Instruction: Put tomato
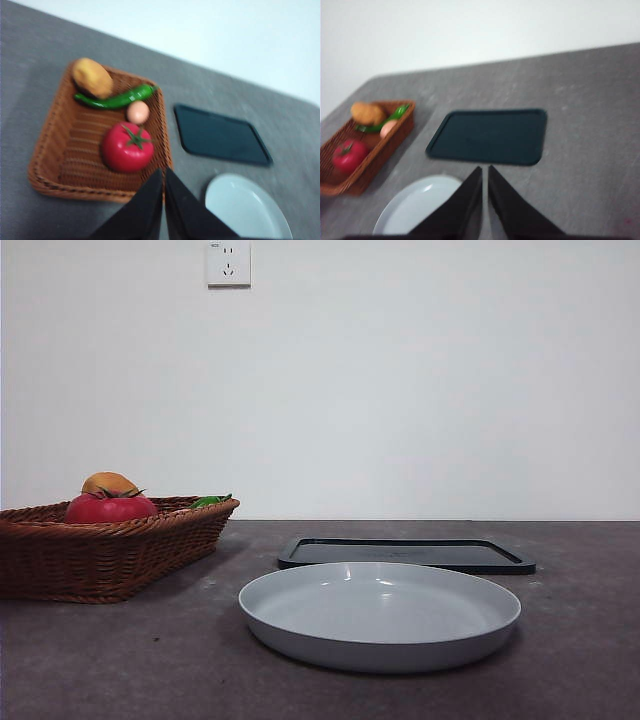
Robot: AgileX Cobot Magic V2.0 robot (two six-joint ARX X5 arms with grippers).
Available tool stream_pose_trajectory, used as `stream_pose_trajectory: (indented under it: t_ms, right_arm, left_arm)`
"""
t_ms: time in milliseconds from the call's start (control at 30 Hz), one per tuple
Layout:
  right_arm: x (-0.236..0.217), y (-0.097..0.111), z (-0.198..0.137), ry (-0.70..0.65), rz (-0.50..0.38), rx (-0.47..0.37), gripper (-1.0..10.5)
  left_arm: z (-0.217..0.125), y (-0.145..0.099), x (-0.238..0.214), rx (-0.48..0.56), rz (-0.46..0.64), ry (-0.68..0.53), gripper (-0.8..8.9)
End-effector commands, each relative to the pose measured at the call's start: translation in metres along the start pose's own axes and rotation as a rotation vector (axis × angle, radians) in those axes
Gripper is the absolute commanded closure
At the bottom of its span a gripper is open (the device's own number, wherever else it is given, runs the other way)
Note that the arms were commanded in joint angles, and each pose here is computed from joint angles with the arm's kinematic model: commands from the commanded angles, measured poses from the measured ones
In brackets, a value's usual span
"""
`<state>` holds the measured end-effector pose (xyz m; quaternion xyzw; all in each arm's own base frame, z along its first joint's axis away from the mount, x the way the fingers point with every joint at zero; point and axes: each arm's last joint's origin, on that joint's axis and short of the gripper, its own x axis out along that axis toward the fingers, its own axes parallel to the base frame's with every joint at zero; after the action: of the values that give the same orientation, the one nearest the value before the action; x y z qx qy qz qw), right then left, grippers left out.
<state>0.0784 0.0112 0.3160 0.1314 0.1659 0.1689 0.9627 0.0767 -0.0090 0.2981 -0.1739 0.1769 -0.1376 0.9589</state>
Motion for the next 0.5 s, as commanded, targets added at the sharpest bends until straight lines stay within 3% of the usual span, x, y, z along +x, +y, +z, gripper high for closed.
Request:
stream_pose_trajectory:
  t_ms: [33,233,500]
  right_arm:
    - [-0.001,0.006,0.018,0.061,0.018,-0.075,9.4]
    - [0.004,0.013,0.045,0.215,0.058,-0.093,9.4]
    - [0.011,0.024,0.050,0.391,0.145,-0.139,9.4]
  left_arm:
    - [0.015,-0.007,-0.001,0.099,-0.046,0.049,8.04]
    - [0.037,-0.017,0.002,0.153,-0.101,0.167,8.04]
    - [0.054,-0.032,0.002,0.206,-0.159,0.351,8.04]
